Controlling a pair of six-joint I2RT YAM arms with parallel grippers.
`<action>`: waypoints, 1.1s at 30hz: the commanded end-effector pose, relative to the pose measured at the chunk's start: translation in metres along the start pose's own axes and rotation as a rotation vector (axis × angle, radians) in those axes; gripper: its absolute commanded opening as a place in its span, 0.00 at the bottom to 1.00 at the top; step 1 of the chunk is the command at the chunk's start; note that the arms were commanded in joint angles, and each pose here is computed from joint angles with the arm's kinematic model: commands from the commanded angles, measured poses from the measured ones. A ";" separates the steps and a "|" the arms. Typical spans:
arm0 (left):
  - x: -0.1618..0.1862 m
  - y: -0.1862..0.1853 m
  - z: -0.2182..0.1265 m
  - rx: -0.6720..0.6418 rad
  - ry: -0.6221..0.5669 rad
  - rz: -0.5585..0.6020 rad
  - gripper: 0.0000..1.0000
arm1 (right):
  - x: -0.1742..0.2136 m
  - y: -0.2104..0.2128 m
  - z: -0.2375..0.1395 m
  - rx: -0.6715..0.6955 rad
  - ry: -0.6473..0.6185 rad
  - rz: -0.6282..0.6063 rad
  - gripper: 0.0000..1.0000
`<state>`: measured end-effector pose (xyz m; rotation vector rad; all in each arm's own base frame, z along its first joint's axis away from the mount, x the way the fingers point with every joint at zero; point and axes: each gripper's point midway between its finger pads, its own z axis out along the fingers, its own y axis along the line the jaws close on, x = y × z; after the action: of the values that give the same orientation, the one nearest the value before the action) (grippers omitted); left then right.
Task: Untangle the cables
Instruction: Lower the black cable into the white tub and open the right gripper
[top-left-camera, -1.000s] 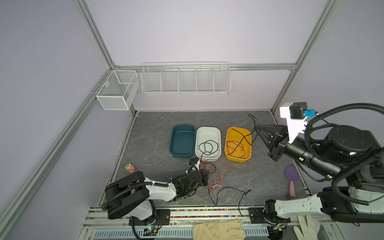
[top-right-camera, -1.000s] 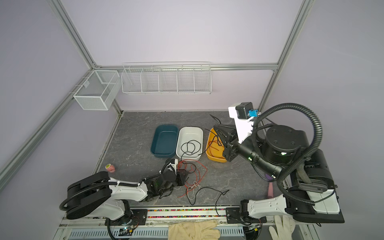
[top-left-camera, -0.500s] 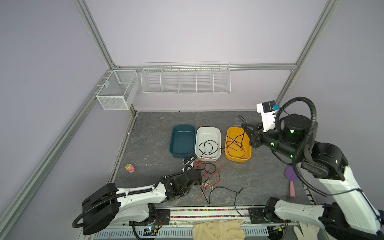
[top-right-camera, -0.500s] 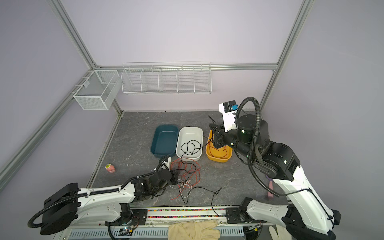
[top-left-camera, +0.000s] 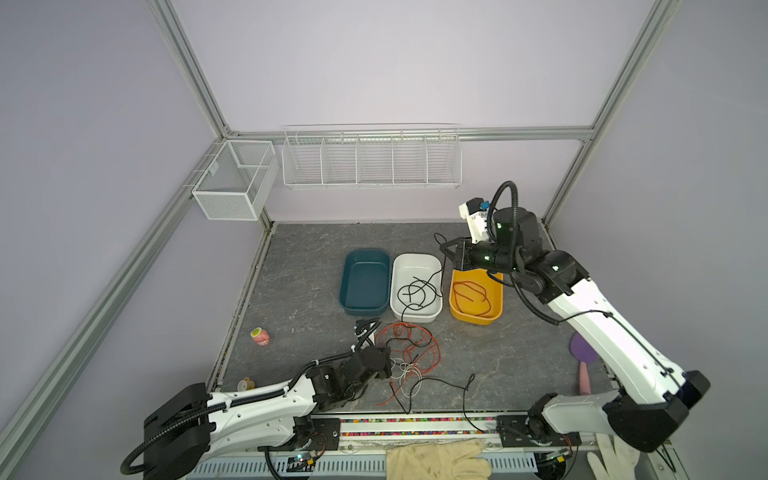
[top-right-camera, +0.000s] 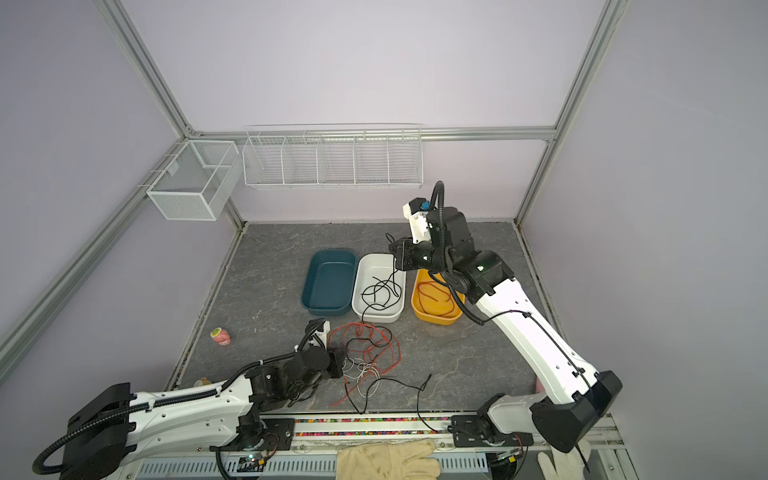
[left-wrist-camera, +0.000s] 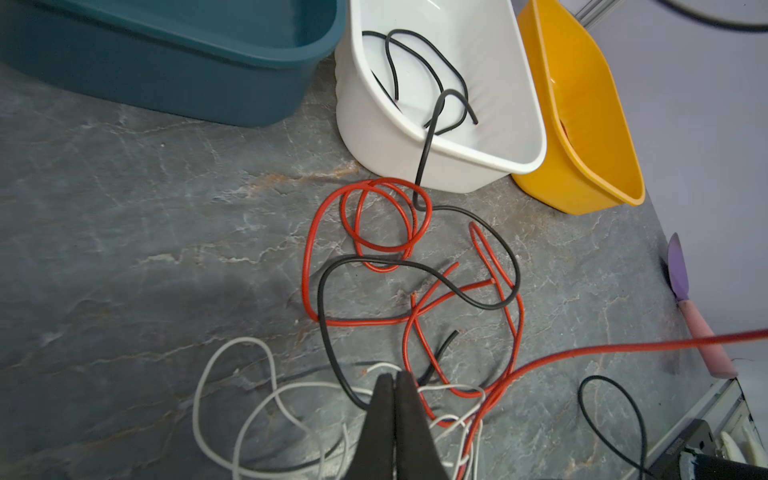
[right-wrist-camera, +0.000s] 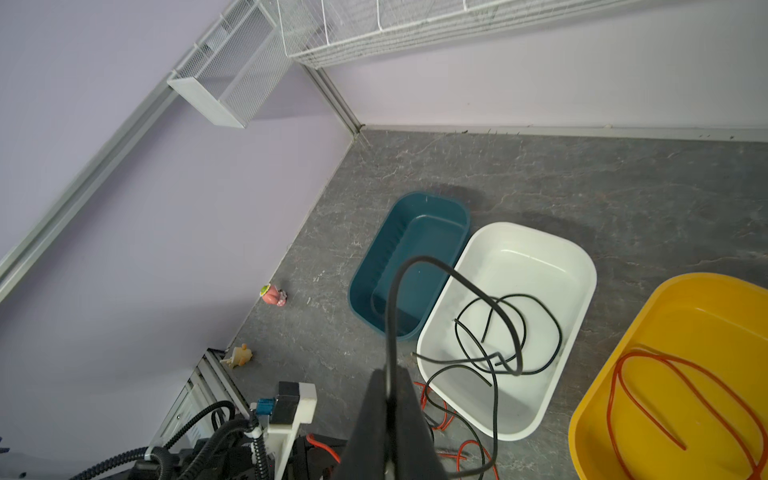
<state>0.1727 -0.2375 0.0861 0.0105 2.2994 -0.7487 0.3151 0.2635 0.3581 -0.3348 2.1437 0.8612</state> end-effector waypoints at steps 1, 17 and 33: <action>-0.003 0.010 -0.003 -0.027 -0.029 0.011 0.00 | -0.005 0.005 0.018 -0.060 -0.013 -0.005 0.06; -0.002 0.004 -0.009 0.027 -0.019 -0.011 0.00 | 0.046 -0.050 0.133 -0.016 0.148 0.032 0.07; -0.003 0.012 -0.018 0.023 -0.029 -0.019 0.00 | 0.098 -0.091 0.177 0.073 0.269 0.107 0.07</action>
<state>0.1663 -0.2249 0.0986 0.0009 2.2584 -0.8092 0.3938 0.3237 0.1657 -0.3373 2.4457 0.8472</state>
